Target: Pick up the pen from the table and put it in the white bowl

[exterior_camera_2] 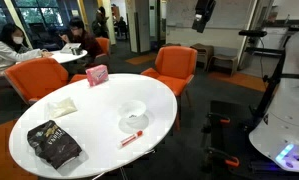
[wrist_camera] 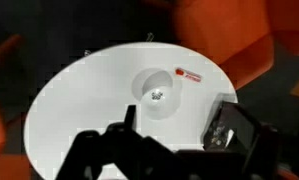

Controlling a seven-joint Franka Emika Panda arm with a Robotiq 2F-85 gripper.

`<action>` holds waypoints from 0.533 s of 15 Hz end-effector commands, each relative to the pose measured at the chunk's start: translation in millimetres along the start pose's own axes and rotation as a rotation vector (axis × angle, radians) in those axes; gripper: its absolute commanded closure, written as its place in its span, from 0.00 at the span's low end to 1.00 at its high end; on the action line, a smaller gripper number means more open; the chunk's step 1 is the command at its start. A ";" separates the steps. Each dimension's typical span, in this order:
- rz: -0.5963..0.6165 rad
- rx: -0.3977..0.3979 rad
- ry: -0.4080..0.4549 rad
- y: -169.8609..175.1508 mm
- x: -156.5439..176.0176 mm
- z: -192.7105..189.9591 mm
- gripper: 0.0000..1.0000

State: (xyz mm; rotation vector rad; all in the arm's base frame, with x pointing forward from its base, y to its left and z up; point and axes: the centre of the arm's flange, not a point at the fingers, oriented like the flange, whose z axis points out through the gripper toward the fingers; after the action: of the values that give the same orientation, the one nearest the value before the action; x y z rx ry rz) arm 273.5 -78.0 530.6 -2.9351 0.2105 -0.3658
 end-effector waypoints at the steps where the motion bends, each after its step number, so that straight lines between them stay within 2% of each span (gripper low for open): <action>1: 0.000 0.000 0.000 0.0 0.0 0.0 0.00; 6: -0.022 -0.018 -0.023 -5.2 8.6 5.2 0.00; 8: -0.095 -0.046 -0.060 -15.7 22.5 14.1 0.00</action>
State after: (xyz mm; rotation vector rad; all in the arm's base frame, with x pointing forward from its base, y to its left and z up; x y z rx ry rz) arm 277.4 -72.5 527.5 -2.9501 0.1910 -0.3462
